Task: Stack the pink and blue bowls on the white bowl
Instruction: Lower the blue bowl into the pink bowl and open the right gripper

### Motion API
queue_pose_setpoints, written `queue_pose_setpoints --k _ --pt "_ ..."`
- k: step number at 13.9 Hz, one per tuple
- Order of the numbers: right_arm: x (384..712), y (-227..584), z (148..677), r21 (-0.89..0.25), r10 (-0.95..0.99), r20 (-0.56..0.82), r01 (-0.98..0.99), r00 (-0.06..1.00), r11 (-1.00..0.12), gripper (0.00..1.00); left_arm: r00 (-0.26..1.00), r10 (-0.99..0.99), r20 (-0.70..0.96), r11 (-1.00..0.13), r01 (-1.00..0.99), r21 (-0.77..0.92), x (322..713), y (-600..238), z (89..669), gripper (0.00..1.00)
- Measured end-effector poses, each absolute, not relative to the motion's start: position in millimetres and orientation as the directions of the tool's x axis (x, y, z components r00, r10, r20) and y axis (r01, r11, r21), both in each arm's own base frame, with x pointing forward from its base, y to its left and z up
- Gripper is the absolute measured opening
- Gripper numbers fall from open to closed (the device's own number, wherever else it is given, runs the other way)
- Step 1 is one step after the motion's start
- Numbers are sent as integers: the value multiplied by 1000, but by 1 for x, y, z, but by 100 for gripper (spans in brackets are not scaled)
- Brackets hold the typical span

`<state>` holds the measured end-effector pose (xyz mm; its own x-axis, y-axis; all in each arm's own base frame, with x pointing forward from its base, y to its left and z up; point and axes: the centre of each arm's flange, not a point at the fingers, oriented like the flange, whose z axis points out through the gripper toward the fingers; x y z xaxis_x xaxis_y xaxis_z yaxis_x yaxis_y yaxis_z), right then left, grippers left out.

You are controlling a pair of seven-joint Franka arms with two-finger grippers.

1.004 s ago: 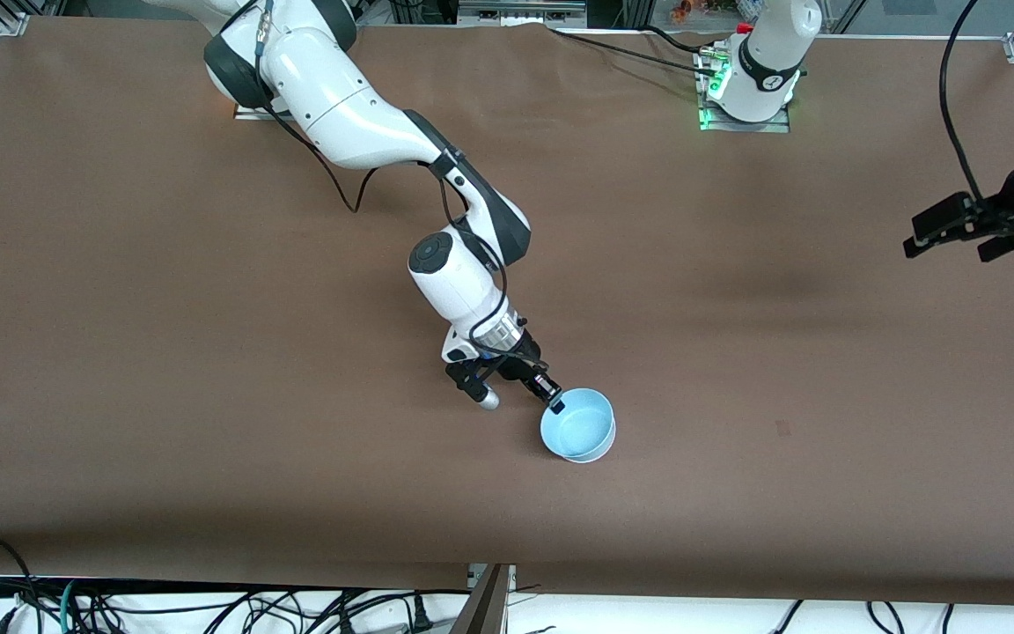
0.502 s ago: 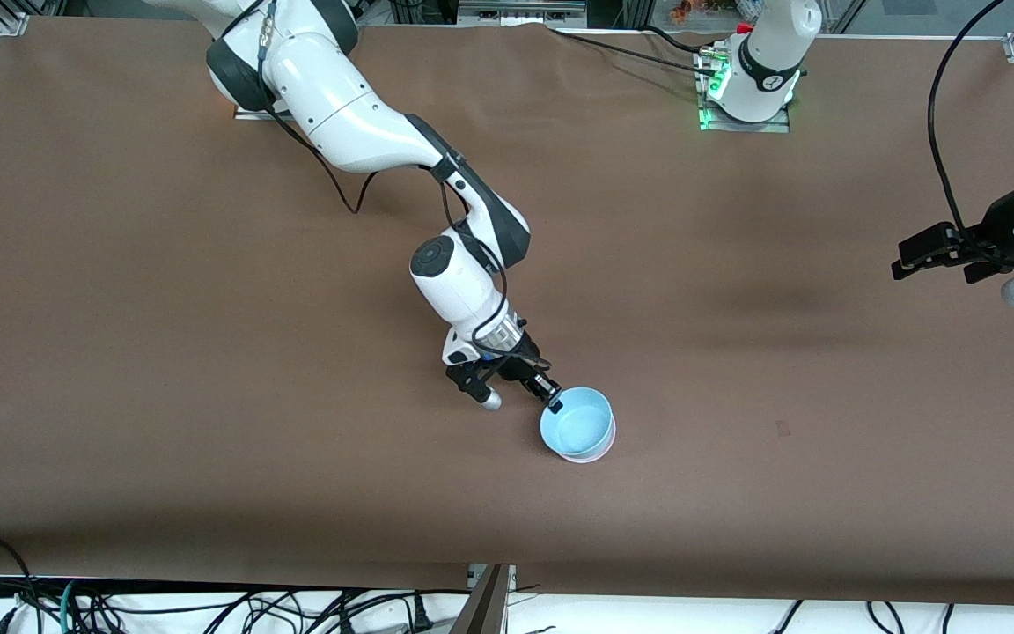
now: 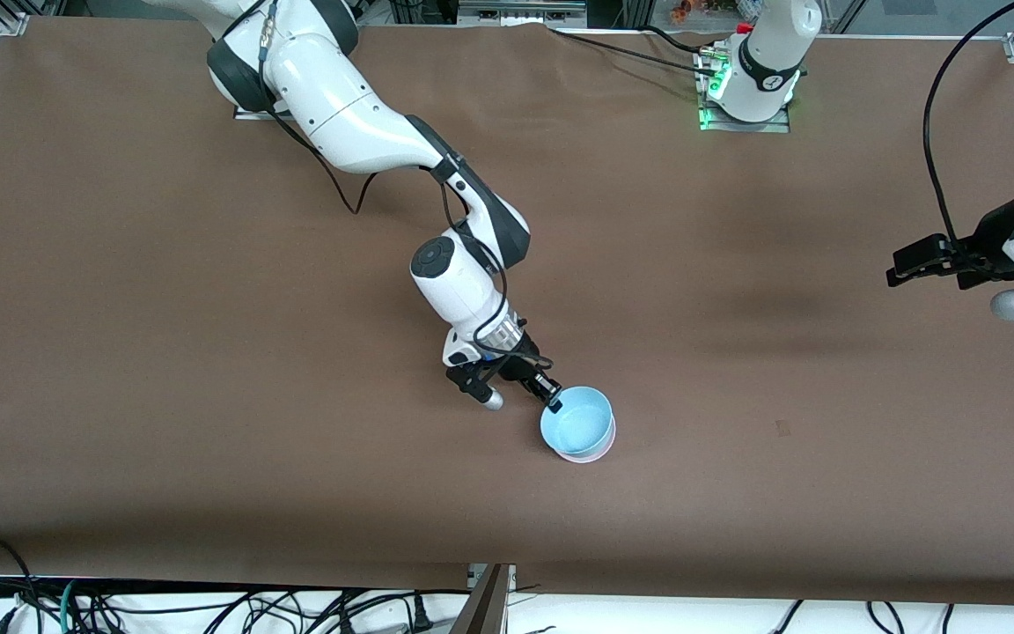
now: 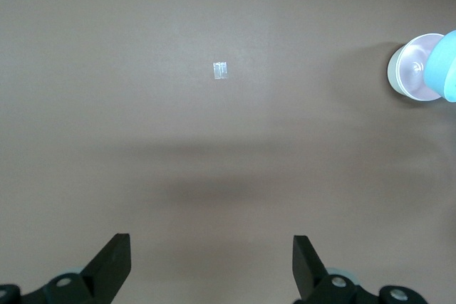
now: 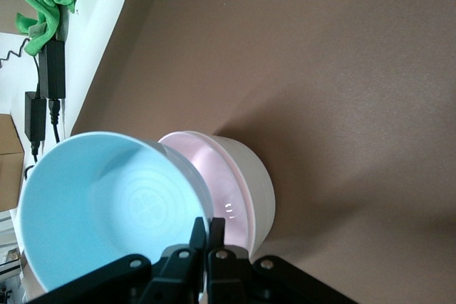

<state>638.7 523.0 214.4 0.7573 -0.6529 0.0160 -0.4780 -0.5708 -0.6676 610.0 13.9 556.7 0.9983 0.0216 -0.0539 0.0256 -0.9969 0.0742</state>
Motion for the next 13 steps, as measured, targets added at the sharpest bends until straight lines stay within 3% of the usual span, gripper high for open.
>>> queue_pose_setpoints --k 13 --pt "639 521 206 -649 -633 41 -461 773 -605 2 998 21 -52 -997 25 74 611 14 557 100"
